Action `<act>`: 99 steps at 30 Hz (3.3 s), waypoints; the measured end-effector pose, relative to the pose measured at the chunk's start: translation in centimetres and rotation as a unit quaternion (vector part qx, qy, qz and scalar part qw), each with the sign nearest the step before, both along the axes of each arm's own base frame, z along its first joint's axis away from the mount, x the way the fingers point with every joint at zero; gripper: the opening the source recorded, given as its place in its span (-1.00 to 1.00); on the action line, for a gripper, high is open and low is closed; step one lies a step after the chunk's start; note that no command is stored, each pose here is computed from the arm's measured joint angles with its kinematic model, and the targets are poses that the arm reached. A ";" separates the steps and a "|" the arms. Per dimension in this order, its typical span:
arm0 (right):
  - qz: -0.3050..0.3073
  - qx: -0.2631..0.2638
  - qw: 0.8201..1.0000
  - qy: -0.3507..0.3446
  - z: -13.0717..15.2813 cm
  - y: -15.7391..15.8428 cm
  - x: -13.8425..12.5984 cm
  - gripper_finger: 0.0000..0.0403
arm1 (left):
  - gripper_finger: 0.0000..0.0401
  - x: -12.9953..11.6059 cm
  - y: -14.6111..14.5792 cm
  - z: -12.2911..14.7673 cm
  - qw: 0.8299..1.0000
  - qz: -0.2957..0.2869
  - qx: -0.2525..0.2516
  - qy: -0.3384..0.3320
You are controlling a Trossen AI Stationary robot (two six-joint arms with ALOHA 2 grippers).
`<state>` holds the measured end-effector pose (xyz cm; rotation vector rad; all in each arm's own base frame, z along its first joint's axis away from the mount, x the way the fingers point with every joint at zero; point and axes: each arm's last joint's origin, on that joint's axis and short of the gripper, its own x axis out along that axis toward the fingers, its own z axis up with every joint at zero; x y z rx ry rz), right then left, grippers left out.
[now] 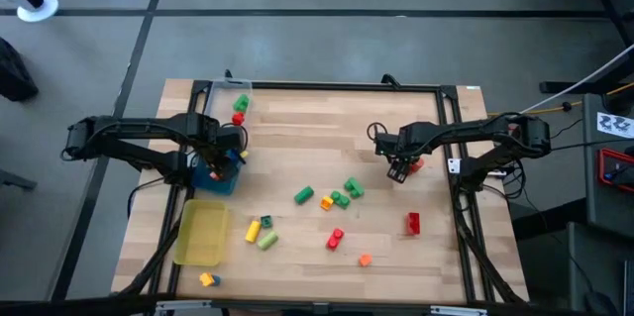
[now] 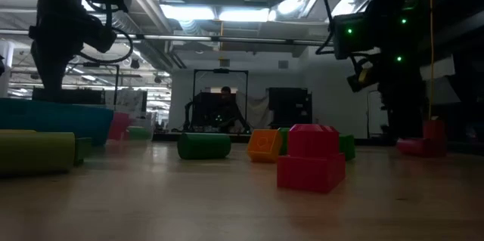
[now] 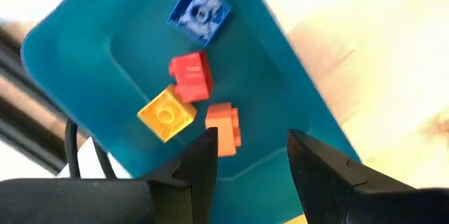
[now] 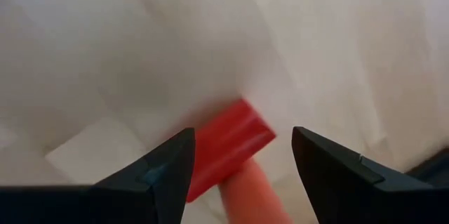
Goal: Sort blocks by size
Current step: Put the red cylindrical block into the yellow bin
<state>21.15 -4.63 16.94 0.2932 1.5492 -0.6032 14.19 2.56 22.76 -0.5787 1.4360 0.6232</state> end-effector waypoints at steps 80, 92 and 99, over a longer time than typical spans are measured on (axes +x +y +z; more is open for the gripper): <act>0.378 -0.212 0.632 -0.642 15.0 -1.0 11.8 -0.29 | -0.23 11.7 1.9 6.4 0.723 -0.294 0.339 -0.526; 0.379 -0.210 0.635 -0.640 15.0 -1.0 11.8 -0.30 | -0.23 15.2 2.6 4.5 0.680 -0.303 0.382 -0.548; 0.379 -0.210 0.635 -0.640 15.0 -1.0 11.8 -0.30 | -0.23 16.1 2.7 4.2 0.650 -0.305 0.409 -0.563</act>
